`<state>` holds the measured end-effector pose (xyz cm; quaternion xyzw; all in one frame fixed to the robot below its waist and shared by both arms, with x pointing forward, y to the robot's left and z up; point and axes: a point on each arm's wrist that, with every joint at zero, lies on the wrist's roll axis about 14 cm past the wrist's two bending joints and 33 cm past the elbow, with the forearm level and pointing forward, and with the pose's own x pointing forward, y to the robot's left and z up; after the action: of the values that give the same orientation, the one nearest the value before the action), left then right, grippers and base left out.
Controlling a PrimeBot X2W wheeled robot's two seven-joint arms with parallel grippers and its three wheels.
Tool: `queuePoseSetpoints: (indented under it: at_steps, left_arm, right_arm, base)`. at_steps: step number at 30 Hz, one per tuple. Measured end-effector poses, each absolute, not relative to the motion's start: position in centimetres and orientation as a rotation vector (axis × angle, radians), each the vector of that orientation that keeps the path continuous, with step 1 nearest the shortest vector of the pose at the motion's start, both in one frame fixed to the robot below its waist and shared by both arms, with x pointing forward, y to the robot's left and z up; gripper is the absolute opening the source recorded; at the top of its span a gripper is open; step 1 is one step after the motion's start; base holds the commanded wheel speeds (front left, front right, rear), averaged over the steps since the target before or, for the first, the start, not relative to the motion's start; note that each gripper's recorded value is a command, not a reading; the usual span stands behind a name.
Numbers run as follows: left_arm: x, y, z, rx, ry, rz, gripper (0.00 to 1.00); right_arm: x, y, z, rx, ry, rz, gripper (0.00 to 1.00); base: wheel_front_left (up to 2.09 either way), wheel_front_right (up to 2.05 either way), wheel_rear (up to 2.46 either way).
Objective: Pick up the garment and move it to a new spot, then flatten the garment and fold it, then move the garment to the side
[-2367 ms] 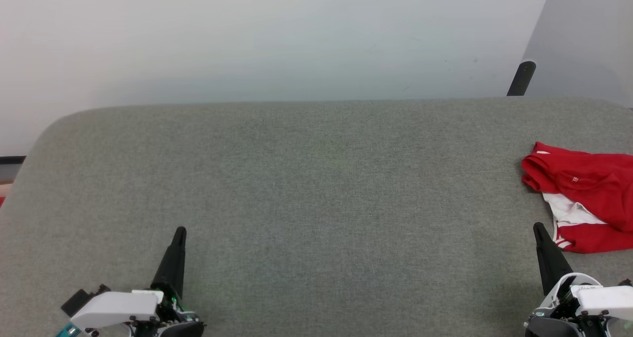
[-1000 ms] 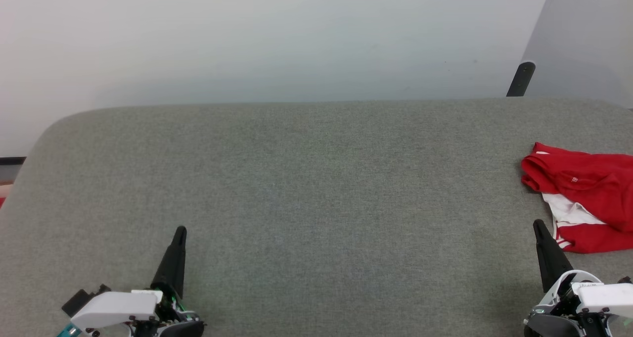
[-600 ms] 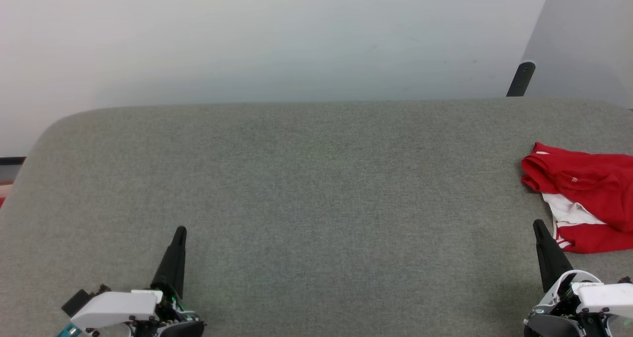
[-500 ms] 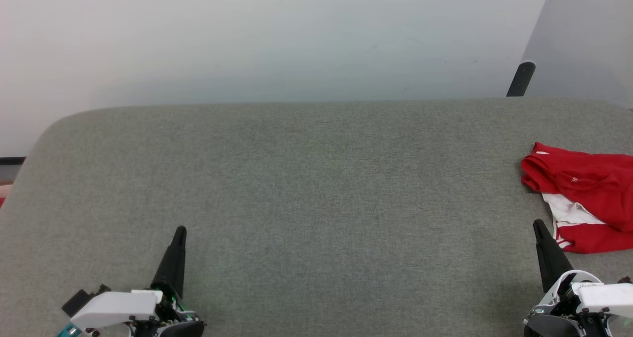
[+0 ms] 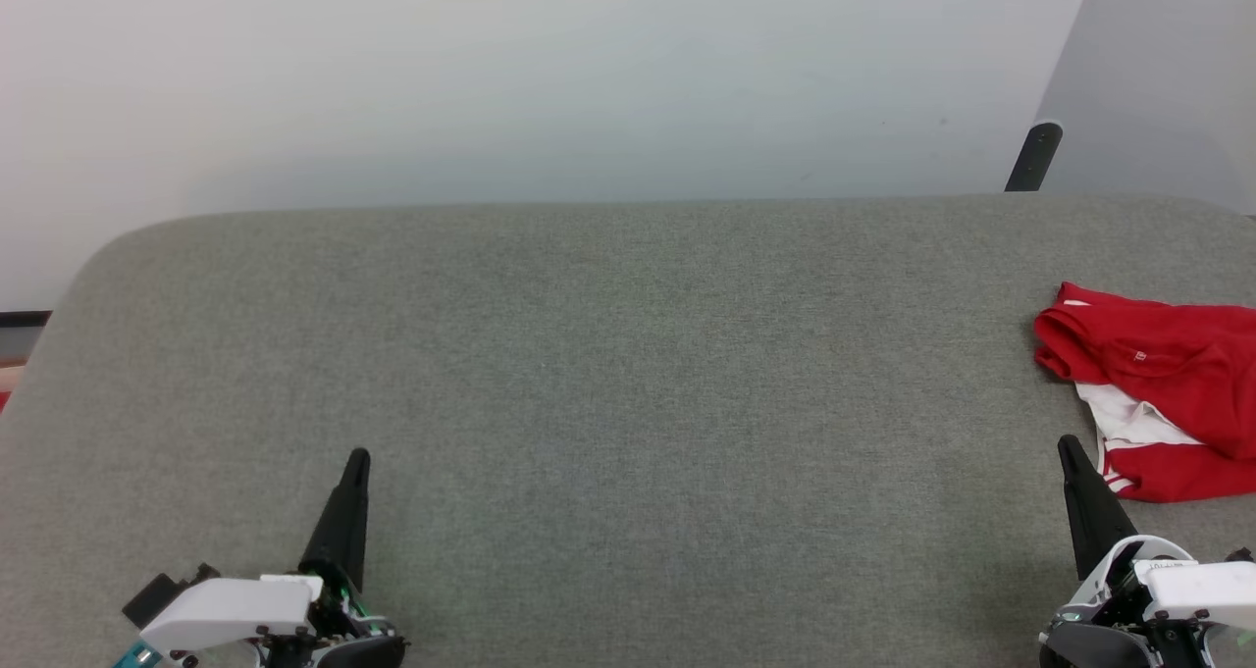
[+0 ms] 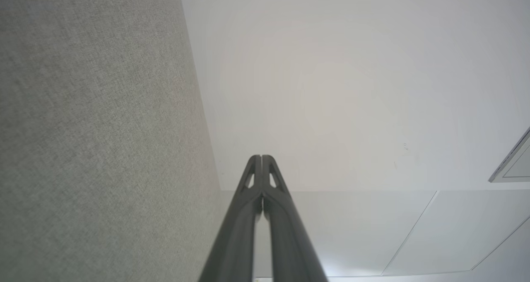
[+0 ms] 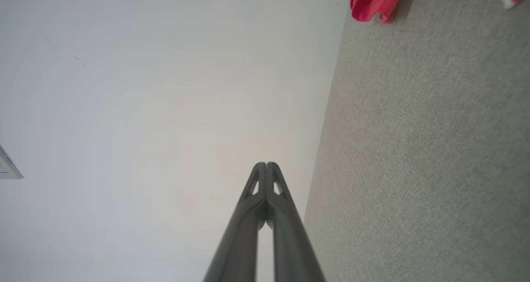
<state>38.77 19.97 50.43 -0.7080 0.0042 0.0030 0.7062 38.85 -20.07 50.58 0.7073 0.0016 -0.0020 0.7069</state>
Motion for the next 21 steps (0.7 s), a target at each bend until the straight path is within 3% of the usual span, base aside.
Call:
queuePoseSetpoints:
  at_steps: [21]
  left_arm:
    - [38.77, 19.98, 50.43, -1.573, 0.009, 0.007, 0.0]
  right_arm:
    - [38.86, -20.06, 50.58, 1.571, 0.004, -0.004, 0.0]
  base:
    - [0.0, 0.0, 0.0]
